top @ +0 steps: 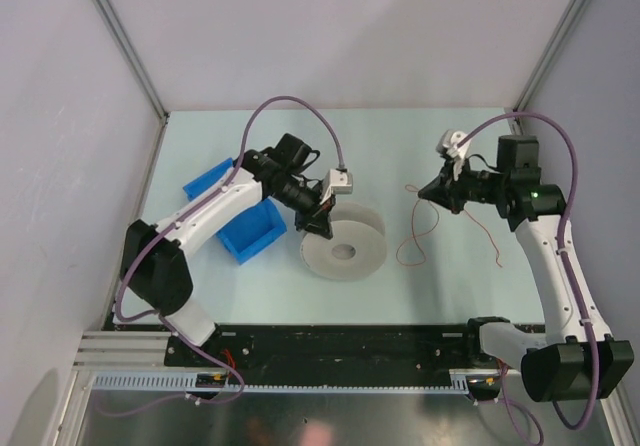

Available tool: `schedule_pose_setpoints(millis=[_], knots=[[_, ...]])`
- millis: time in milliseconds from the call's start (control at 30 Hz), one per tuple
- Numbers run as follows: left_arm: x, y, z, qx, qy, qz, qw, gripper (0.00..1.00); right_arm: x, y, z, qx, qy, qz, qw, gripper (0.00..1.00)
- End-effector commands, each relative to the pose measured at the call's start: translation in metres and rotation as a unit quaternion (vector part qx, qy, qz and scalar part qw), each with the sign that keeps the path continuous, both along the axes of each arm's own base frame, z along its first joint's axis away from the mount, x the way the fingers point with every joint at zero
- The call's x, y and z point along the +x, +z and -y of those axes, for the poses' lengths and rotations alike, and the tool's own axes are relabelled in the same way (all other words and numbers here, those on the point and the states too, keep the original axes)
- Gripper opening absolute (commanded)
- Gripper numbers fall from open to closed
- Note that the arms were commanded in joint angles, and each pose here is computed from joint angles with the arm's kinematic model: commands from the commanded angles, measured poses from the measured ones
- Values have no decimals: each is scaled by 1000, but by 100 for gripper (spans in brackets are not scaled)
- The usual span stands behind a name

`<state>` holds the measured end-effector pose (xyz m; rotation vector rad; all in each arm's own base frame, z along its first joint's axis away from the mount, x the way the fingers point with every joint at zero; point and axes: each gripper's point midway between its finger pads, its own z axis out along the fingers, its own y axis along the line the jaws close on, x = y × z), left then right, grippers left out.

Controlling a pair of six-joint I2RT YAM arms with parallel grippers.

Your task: Wrap the cables

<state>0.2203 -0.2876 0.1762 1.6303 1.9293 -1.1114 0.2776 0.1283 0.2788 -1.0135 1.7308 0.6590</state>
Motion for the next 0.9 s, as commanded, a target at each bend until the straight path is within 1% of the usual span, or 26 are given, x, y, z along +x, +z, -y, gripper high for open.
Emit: schedule_pose_setpoints(millis=[0,133,233,333,467,533,633,733,800,867], knots=[[6,-5,-7,39,-35,118,992,0,-17,4,-14,-39,48,27,998,0],[1,-4,-4,50,-45,141,988,1,-24,1,-27,-40,66,20,997,0],[-10,-6,-4,57,-55,146,986,4,-28,-5,-35,-57,75,16,995,0],[-23,-3,-1,57,-54,141,987,8,-34,-9,-42,-64,84,7,994,0],[-33,0,1,56,-36,115,991,14,-41,-13,-50,-71,94,-3,993,0],[-35,1,1,54,-34,113,992,24,-41,-14,-53,-74,96,-1,993,0],[-31,6,1,53,-28,122,991,43,-38,-14,-57,-81,98,10,992,0],[-25,22,1,40,-12,134,990,59,-37,-13,-61,-85,104,18,991,0],[-21,41,-1,12,1,136,991,66,-41,-13,-63,-88,108,19,990,0],[-17,70,-6,-32,14,141,989,74,-46,-13,-67,-88,113,17,990,0]])
